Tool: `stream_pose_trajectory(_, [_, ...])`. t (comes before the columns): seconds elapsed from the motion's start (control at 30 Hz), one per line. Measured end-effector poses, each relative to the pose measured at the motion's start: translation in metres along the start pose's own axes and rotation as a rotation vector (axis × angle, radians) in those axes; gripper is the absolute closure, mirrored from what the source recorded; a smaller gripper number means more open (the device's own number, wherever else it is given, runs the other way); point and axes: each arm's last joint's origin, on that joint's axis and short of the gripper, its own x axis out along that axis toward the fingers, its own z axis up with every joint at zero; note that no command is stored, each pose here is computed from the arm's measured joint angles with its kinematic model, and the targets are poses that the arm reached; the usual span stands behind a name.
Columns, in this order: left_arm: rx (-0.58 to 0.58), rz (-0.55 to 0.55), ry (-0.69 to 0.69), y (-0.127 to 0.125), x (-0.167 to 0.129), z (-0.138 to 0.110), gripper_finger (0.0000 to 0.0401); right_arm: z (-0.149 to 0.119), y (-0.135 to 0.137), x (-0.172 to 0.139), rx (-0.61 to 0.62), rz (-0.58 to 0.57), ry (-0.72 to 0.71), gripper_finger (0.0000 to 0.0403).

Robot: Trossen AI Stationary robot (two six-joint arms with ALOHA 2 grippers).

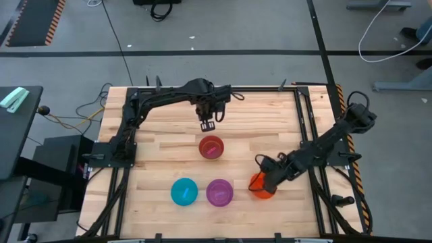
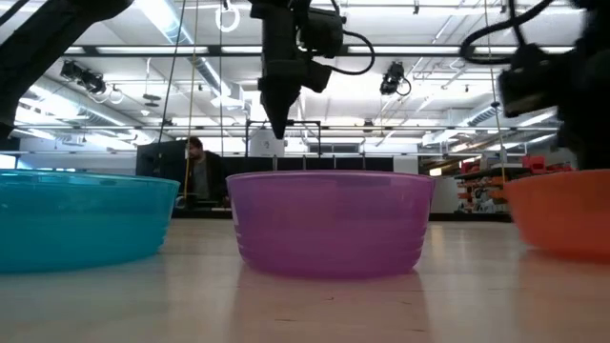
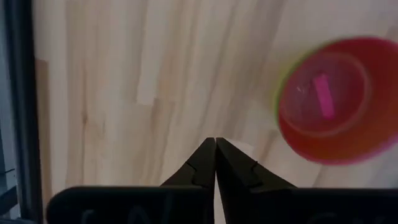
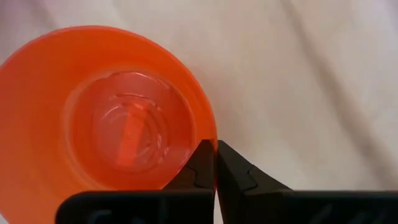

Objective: Nest bowls inside each other

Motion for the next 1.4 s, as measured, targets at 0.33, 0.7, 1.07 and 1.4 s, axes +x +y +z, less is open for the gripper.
stream_pose_trajectory(0.33, [-0.054, -0.003, 0.084, 0.023, 0.002, -0.011, 0.0394, 0.068, -0.022, -0.006, -0.120, -0.014, -0.098, 0.0401])
stream_pose_trajectory(0.7, [-0.180, -0.005, 0.125, 0.084, 0.007, -0.028, 0.0390, 0.142, -0.042, -0.049, -0.220, 0.011, -0.281, 0.0402])
stream_pose_trajectory(1.07, [-0.269, -0.041, 0.125, 0.137, 0.011, -0.050, 0.0384, 0.200, -0.067, -0.104, -0.225, 0.100, -0.454, 0.0402])
stream_pose_trajectory(1.4, [-0.355, -0.017, 0.086, 0.175, 0.014, -0.065, 0.0378, 0.255, -0.072, -0.078, -0.272, 0.148, -0.313, 0.0403])
